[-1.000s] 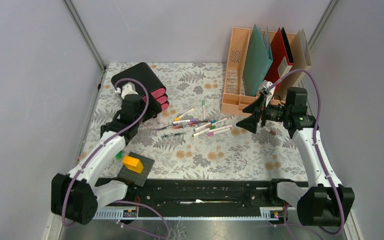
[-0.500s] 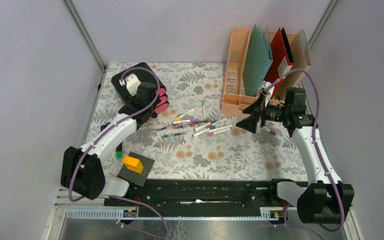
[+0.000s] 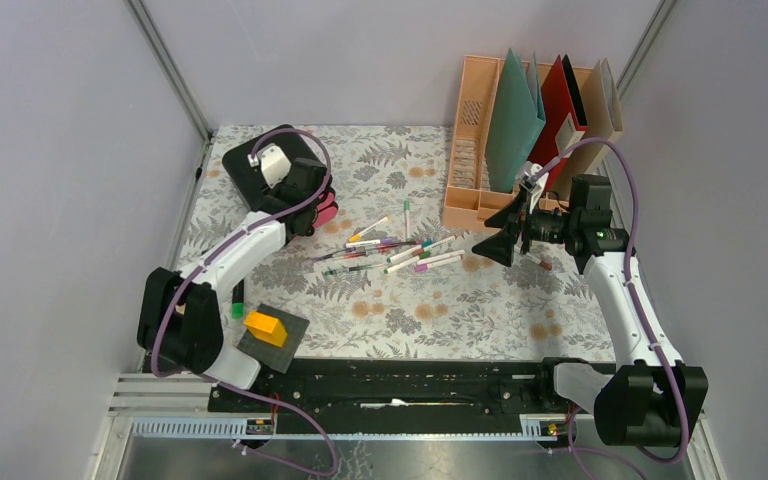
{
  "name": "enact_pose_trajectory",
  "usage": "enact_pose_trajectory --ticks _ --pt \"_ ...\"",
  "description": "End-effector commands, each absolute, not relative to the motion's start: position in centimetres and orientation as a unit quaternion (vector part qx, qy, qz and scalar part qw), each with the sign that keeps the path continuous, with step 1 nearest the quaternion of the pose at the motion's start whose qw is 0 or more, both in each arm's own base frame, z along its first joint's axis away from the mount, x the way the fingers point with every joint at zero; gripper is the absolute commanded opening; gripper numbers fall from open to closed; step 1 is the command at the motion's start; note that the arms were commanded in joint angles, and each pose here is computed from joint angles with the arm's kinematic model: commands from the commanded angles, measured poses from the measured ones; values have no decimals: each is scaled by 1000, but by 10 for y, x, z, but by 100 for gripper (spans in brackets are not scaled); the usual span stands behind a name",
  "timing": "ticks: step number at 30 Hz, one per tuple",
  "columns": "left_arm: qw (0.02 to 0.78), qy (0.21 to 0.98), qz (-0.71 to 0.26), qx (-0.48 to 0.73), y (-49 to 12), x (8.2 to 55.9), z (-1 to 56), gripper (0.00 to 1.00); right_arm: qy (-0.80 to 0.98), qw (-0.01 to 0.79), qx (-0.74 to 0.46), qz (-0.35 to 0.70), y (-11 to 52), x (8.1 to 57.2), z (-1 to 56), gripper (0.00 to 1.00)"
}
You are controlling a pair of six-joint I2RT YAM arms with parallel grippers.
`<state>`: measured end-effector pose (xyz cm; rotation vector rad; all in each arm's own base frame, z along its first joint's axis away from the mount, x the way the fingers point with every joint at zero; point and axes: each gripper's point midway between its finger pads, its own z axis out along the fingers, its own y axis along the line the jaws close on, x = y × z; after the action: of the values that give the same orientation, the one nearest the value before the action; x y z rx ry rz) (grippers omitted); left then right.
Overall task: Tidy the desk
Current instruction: Open the drawer in the storage box.
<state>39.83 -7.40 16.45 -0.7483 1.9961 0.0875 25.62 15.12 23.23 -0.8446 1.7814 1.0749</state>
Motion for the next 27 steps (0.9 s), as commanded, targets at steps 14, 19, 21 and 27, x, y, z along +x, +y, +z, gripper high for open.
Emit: enact_pose_trajectory --ticks 14,19,21,27 --pt "495 821 -35 -281 -126 371 185 16 706 447 -353 420 152 258 242 100" --pt "494 827 -49 -264 -145 347 179 17 705 448 -355 421 152 257 244 100" --pt "497 825 -43 -266 -141 345 176 24 704 449 -355 420 152 257 245 100" --pt "497 829 -61 -248 -147 343 185 62 703 450 -356 420 152 256 246 100"
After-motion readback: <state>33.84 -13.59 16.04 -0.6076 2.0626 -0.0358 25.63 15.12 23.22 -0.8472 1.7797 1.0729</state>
